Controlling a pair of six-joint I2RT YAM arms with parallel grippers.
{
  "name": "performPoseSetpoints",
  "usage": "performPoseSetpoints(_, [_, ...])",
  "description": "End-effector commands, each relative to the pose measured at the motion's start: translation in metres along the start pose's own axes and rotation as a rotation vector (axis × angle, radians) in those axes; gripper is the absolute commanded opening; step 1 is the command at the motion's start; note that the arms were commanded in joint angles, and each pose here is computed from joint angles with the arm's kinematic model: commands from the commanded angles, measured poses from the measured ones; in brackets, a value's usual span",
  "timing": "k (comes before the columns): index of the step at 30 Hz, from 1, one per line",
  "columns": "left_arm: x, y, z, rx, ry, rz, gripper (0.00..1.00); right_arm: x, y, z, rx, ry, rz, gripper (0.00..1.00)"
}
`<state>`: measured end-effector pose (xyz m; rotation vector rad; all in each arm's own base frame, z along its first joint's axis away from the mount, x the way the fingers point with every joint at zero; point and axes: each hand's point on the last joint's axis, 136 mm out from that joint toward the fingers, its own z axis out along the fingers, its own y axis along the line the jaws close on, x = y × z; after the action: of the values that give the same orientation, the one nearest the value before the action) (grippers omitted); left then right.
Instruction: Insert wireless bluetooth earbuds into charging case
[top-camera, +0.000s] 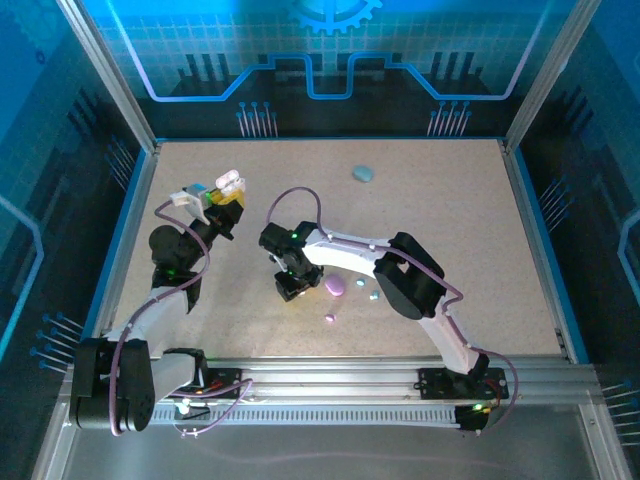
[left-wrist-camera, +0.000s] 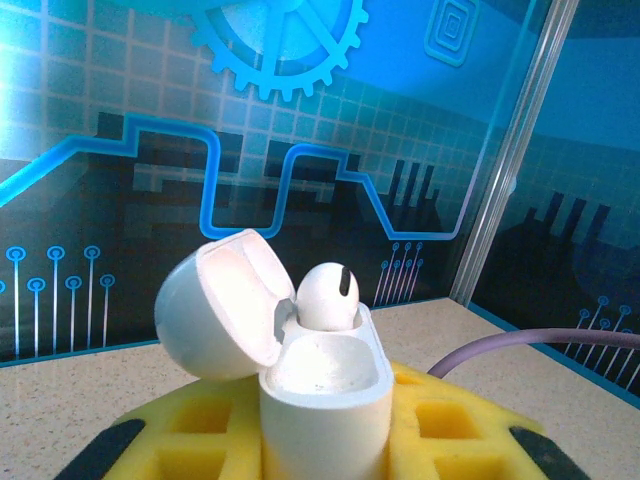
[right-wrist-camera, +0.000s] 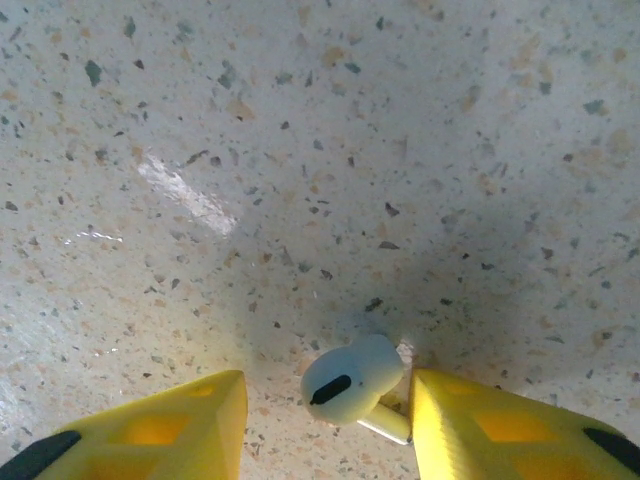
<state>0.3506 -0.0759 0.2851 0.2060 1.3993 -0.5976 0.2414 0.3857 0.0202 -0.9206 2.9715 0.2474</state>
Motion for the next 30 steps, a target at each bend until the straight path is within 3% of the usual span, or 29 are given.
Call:
performPoseSetpoints(1, [-0.006, -0.004, -0.004, 0.02, -0.019, 0.016, 0.21, 0.01, 0.011, -0.016, -0.037, 0.013, 0.018, 0.47])
performPoseSetpoints(9, [-0.005, -0.004, -0.004, 0.02, -0.019, 0.017, 0.21, -0.001, 0.015, -0.034, -0.049, -0.04, 0.03, 0.46])
performPoseSetpoints(15, [-0.006, -0.004, -0.004, 0.02, -0.02, 0.02, 0.21, -0.012, 0.001, -0.041, 0.047, -0.087, 0.01, 0.48])
performPoseSetpoints(30, [-0.005, -0.004, -0.004, 0.018, -0.017, 0.021, 0.21, -0.013, 0.002, -0.008, 0.049, 0.015, -0.15, 0.52])
